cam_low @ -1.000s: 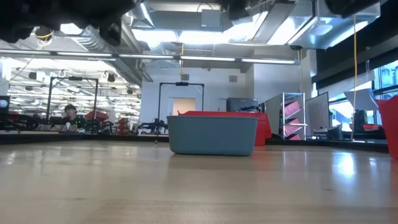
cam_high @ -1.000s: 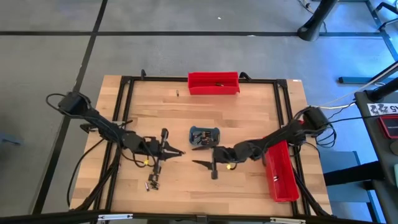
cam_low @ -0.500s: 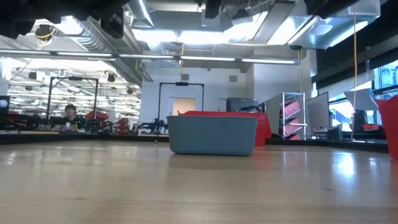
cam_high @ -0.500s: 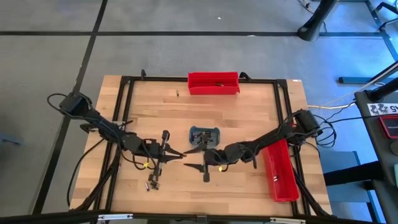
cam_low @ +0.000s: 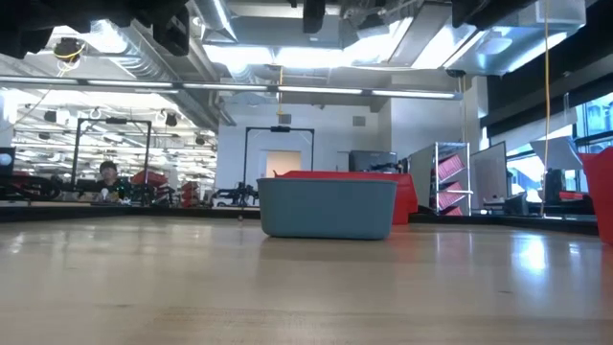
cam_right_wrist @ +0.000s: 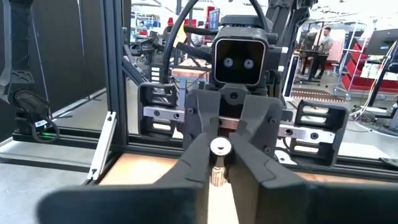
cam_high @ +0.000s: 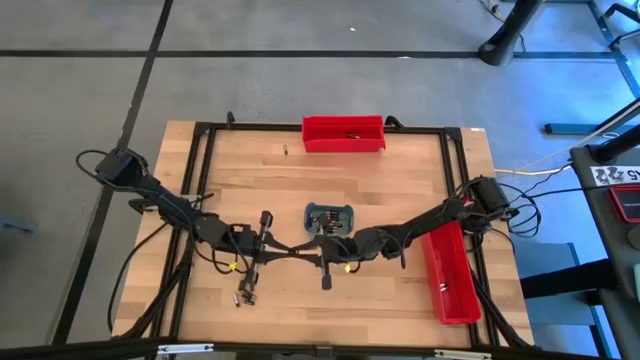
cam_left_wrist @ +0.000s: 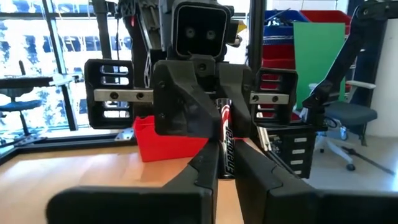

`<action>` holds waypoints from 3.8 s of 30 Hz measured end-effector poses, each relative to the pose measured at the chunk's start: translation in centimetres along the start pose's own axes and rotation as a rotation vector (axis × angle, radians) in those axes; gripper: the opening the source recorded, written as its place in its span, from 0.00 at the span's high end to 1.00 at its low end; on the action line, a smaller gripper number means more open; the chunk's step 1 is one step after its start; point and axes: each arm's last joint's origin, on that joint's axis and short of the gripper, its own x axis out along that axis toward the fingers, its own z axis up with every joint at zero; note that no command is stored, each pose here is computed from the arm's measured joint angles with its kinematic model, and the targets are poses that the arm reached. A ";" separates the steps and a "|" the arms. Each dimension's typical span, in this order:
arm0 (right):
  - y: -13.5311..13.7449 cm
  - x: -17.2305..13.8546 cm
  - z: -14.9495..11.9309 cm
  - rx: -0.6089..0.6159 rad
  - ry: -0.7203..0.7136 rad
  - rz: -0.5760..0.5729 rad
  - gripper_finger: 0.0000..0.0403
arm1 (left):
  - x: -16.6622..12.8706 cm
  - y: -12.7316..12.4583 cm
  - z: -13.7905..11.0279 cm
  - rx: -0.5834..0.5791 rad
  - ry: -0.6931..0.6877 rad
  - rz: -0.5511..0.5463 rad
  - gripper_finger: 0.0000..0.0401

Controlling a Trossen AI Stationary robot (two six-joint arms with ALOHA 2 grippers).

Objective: Sort batteries
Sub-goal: Put the silver battery into the bottom red bin

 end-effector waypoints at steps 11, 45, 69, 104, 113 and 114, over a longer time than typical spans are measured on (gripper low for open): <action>1.1 -1.9 2.9 0.020 0.082 -0.113 0.92 | 0.0 0.1 -0.7 0.002 0.070 0.015 0.75; 7.7 -25.3 3.6 0.943 1.278 -1.315 0.93 | 0.0 0.8 -2.1 0.003 0.203 0.042 0.71; 7.4 -26.5 -1.0 0.942 1.401 -1.316 0.72 | 0.0 0.8 -2.1 0.009 0.202 0.042 0.71; 9.6 -18.8 7.9 0.093 0.343 -0.700 0.63 | -2.6 29.1 -8.3 -0.536 0.556 1.171 0.40; 9.9 -18.5 7.6 0.134 0.366 -0.695 0.63 | -0.8 30.9 -9.1 -0.471 0.768 1.242 0.44; 9.9 -18.5 7.6 0.136 0.366 -0.695 0.63 | -0.8 31.0 -9.1 -0.471 0.796 1.246 0.45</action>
